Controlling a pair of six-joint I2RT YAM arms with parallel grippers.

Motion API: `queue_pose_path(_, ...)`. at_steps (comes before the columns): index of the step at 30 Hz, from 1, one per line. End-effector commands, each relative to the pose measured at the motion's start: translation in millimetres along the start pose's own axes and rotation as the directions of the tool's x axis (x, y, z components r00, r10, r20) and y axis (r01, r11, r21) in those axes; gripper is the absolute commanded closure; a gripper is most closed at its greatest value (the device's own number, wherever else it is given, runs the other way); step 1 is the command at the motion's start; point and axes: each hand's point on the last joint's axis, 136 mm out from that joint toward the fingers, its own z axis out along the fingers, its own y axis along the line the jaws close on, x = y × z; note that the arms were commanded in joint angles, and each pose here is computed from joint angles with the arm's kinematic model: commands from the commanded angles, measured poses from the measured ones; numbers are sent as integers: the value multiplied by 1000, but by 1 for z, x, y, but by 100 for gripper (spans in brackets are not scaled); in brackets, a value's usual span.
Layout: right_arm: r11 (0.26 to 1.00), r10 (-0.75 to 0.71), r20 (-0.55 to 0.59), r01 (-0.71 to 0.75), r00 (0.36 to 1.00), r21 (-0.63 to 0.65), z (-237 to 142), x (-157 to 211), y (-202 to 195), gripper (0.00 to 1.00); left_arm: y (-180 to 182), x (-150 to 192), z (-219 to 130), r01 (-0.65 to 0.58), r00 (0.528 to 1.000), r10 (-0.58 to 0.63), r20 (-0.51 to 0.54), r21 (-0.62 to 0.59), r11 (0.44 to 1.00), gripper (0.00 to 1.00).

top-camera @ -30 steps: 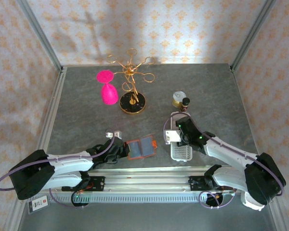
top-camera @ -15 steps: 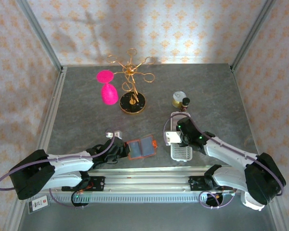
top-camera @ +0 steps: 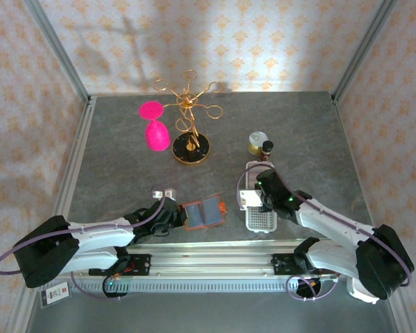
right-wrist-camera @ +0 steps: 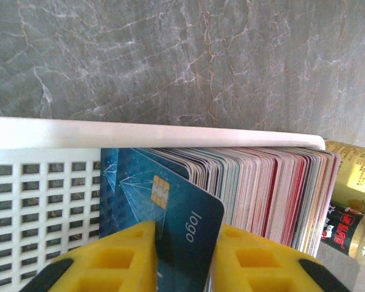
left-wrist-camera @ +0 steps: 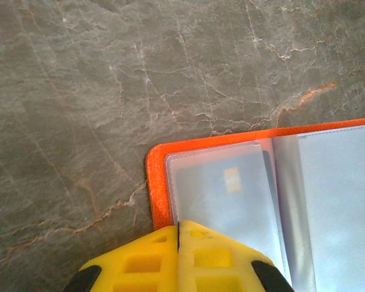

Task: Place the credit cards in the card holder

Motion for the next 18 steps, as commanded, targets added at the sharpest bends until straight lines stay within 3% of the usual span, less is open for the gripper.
queue_pose_path(1,998,27,-11,-27,1000,58,-6,2,-16,77,8,4,2,-9,1000,9,-22,-33,999,97)
queue_pose_path(9,997,51,-4,-50,999,66,-11,1,-19,87,5,3,3,3,1000,-3,-20,-20,1000,97)
queue_pose_path(18,995,68,11,-68,998,75,-20,-1,-23,90,10,4,2,-6,1000,5,-20,-39,999,98)
